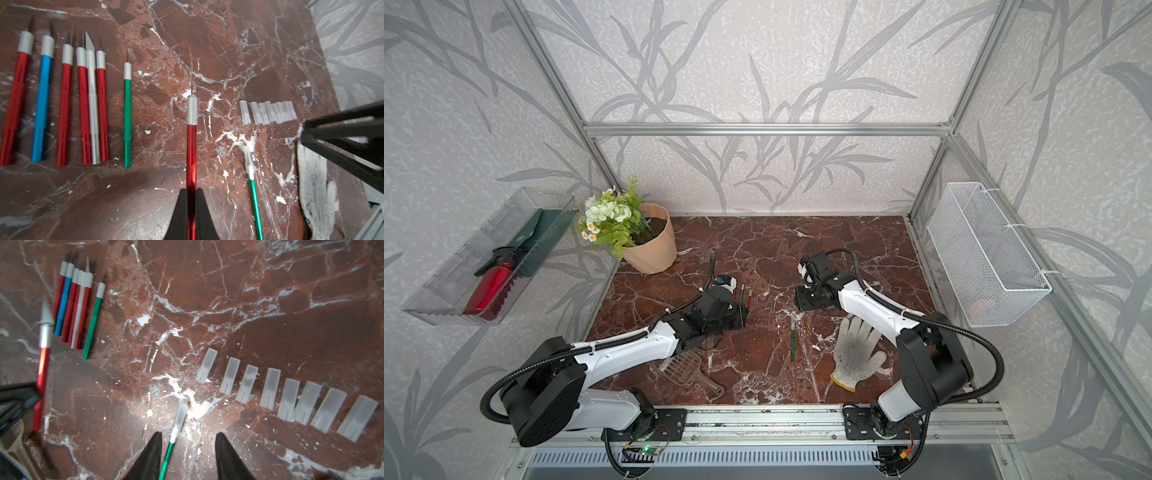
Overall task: Remove protective caps from carving knives
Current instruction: Place the protective sleeve at the center of the board, then place the carving knife at the center of the board.
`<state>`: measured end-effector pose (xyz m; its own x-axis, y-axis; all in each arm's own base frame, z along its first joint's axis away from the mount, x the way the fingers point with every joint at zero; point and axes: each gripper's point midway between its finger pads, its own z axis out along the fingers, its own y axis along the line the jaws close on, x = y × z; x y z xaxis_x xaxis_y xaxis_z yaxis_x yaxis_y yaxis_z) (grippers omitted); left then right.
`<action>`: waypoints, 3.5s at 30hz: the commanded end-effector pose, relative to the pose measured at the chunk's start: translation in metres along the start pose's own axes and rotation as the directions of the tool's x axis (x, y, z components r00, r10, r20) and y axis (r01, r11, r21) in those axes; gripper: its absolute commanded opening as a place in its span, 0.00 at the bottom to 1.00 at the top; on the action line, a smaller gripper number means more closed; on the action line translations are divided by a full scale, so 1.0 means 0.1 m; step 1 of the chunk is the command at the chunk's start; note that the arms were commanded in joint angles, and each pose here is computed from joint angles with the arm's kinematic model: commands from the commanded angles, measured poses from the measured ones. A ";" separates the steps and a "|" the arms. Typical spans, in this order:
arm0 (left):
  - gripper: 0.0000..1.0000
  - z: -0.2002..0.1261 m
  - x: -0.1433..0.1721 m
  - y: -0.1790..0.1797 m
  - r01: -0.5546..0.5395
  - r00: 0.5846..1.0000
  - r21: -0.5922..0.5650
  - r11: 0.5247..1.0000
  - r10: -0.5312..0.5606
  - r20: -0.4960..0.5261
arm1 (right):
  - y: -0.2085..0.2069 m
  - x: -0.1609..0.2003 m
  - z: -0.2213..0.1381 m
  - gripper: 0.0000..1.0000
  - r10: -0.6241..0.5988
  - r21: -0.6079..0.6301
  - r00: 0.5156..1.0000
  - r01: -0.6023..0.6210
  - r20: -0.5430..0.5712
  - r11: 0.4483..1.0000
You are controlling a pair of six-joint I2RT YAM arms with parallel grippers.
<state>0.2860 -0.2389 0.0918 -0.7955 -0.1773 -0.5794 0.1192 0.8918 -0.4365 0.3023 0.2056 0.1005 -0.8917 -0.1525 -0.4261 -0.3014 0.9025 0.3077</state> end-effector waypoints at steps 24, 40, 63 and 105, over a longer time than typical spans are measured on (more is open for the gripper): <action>0.07 0.49 -0.26 0.35 -0.058 0.998 -0.272 0.960 0.048 -0.043 | 0.52 0.18 -0.83 0.99 -0.113 -0.267 0.964 0.178 0.242 0.947; 0.07 0.72 -0.21 0.47 -0.107 0.989 -0.327 0.939 0.066 -0.134 | 0.66 0.12 -0.94 0.99 -0.075 -0.347 0.950 0.183 0.303 0.920; 0.17 0.77 -0.14 0.56 -0.122 0.985 -0.364 0.923 0.066 -0.162 | 0.62 0.15 -0.91 0.99 -0.069 -0.334 0.956 0.166 0.284 0.928; 0.21 0.14 0.44 -0.33 -0.030 0.992 -0.228 0.973 0.002 -0.123 | 0.33 0.64 -1.06 0.99 -0.033 -0.229 0.985 0.072 0.167 0.971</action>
<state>0.2660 -0.2811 0.0672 -0.8621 -0.0588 -0.5033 0.0598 0.9745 -0.2163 0.2159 0.1970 0.1865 -0.7675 -0.0965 -0.6337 -0.4843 0.7350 0.4746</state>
